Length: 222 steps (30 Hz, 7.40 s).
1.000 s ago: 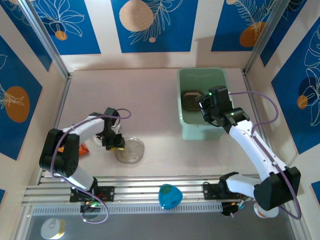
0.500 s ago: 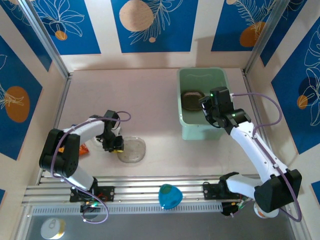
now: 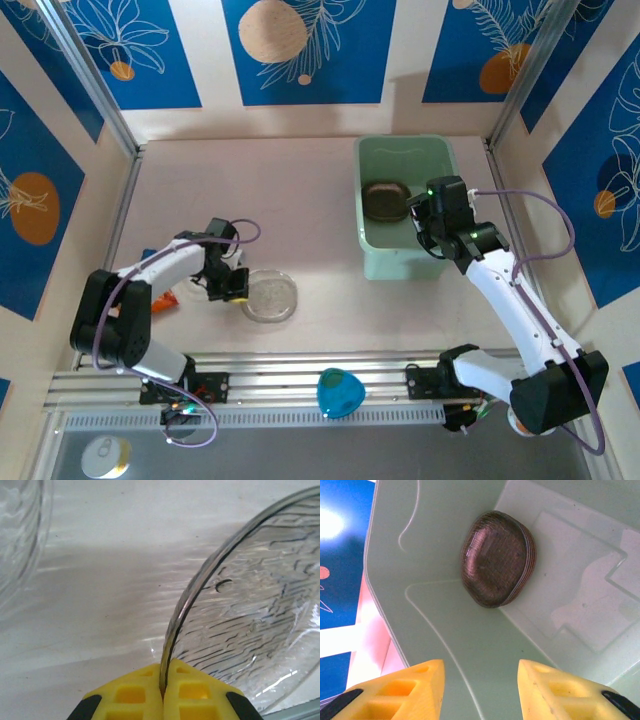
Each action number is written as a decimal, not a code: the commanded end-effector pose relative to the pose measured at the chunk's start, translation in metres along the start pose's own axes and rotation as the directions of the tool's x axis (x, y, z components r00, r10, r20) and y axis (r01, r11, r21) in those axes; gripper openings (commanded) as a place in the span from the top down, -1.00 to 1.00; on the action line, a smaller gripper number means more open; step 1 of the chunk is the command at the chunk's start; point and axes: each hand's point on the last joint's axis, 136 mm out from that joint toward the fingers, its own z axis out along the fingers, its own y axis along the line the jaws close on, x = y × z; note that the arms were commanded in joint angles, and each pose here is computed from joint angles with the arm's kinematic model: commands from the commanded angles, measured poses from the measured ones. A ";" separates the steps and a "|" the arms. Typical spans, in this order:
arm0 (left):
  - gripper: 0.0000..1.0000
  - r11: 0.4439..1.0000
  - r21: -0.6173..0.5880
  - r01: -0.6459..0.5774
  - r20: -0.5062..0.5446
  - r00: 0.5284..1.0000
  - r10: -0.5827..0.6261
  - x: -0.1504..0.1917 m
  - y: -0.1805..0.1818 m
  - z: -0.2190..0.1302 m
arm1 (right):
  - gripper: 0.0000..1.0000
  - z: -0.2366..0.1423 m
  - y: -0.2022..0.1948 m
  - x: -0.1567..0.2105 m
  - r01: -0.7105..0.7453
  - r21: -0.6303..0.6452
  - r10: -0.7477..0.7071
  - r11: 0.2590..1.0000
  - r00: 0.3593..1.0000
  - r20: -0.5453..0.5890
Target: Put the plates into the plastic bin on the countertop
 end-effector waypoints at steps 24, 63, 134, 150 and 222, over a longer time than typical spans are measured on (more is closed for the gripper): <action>1.00 0.941 0.282 -0.185 0.845 0.513 -0.152 -0.145 -0.142 -0.276 | 0.04 -0.054 0.142 0.037 0.103 -0.454 -0.242 0.885 0.935 -0.259; 1.00 0.915 0.288 -0.282 0.936 0.283 -0.208 -0.118 -0.244 -0.317 | 0.21 -0.033 0.185 0.130 0.155 -0.604 -0.357 0.782 0.905 -0.230; -0.45 0.958 0.187 -0.218 0.752 0.660 0.003 -0.146 -0.146 -0.214 | 1.00 0.080 0.015 -0.014 -0.258 0.193 0.271 0.947 0.962 -0.045; -0.49 0.986 0.087 -0.145 0.637 0.769 0.057 -0.174 -0.115 -0.161 | 1.00 0.156 -0.007 0.007 -0.312 0.395 0.350 0.864 0.936 -0.027; -0.21 0.834 -0.146 0.532 0.331 0.821 -0.466 -0.077 0.151 -0.039 | -0.23 0.037 0.048 0.029 0.169 -0.032 -0.172 0.985 0.967 -0.186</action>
